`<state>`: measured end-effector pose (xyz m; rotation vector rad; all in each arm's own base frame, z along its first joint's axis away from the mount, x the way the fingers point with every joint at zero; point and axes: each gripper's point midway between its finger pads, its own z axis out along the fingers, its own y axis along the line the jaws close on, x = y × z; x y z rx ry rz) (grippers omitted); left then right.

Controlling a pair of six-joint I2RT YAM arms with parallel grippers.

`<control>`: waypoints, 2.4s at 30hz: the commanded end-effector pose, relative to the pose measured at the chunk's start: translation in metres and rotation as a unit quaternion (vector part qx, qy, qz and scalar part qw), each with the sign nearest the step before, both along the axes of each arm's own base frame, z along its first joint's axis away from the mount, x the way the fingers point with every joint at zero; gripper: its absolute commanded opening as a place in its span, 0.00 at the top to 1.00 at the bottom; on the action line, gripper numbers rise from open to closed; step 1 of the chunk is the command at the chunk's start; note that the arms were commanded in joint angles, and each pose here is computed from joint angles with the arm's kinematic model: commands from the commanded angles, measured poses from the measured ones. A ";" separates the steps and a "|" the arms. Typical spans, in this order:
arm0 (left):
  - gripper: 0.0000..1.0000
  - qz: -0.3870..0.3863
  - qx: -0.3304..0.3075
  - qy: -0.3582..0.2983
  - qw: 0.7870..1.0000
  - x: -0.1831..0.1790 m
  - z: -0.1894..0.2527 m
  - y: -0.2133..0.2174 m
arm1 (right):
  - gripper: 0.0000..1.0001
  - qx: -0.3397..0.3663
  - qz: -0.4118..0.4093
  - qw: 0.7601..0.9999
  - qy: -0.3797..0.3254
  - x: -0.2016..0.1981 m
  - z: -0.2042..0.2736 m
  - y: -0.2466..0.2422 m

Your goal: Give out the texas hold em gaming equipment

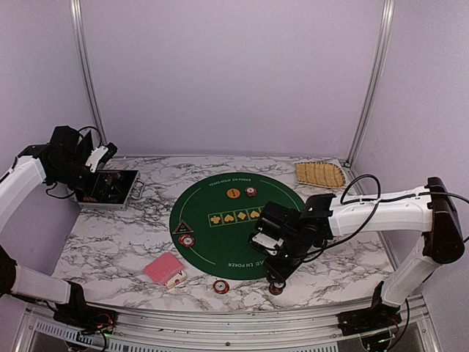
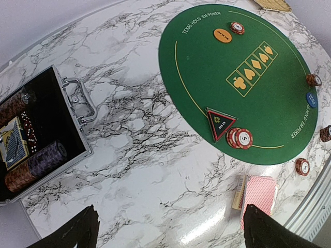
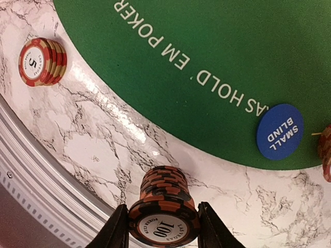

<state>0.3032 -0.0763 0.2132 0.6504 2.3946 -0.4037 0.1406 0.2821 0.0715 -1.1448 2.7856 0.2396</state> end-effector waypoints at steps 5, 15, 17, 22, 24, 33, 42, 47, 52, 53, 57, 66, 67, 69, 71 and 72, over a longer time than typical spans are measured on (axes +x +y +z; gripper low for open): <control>0.01 -0.005 -0.003 -0.003 1.000 0.000 0.008 -0.001 | 0.71 -0.008 -0.031 0.998 -0.062 0.049 0.020 0.000; 0.01 -0.002 0.003 -0.014 1.000 -0.002 0.013 0.001 | 0.73 0.012 -0.033 0.998 -0.048 0.074 -0.013 0.024; 0.01 -0.002 0.004 -0.015 1.000 -0.002 0.013 0.002 | 0.73 0.015 -0.032 0.999 -0.041 0.072 -0.021 0.025; 0.01 -0.003 0.005 -0.015 1.000 -0.002 0.013 0.002 | 0.73 0.012 -0.039 0.999 -0.028 0.068 -0.034 0.018; 0.01 -0.003 0.004 -0.013 1.000 -0.002 0.012 0.001 | 0.73 0.012 -0.045 0.999 -0.028 0.070 -0.037 0.015; 0.01 -0.002 0.005 -0.014 1.000 -0.002 0.012 0.002 | 0.69 0.005 -0.049 0.998 -0.029 0.074 -0.051 0.013; 0.01 -0.003 0.004 -0.013 1.000 -0.002 0.012 0.001 | 0.44 0.008 -0.050 0.998 -0.036 0.078 -0.041 0.015; 0.01 -0.003 0.002 -0.012 1.000 -0.002 0.012 0.001 | 0.41 0.013 -0.060 0.996 -0.058 0.085 -0.019 0.014; 0.01 -0.004 0.004 -0.013 1.000 -0.003 0.011 0.001 | 0.41 0.021 -0.068 0.995 -0.068 0.079 0.009 0.005; 0.01 -0.003 0.005 -0.013 1.000 -0.003 0.011 0.002 | 0.39 0.022 -0.066 0.996 -0.063 0.073 0.011 0.002; 0.01 -0.005 0.003 -0.011 1.000 -0.003 0.011 0.001 | 0.29 0.018 -0.053 0.997 -0.045 0.045 0.017 -0.007; 0.01 -0.006 -0.003 -0.008 1.000 -0.002 0.011 -0.001 | 0.22 0.001 -0.010 1.000 0.014 -0.010 -0.004 -0.009; 0.01 -0.005 -0.003 -0.008 1.000 -0.002 0.011 -0.001 | 0.22 0.000 -0.008 1.000 0.017 -0.012 -0.007 -0.009; 0.01 -0.006 -0.001 -0.010 1.000 -0.002 0.012 0.000 | 0.23 -0.003 -0.008 1.000 0.020 -0.013 -0.011 -0.009; 0.01 -0.005 0.000 -0.013 1.000 -0.002 0.013 0.000 | 0.24 -0.008 -0.006 1.000 0.019 -0.013 -0.015 -0.011; 0.01 -0.005 0.000 -0.013 1.000 -0.002 0.013 0.000 | 0.25 -0.011 -0.006 1.000 0.019 -0.013 -0.017 -0.012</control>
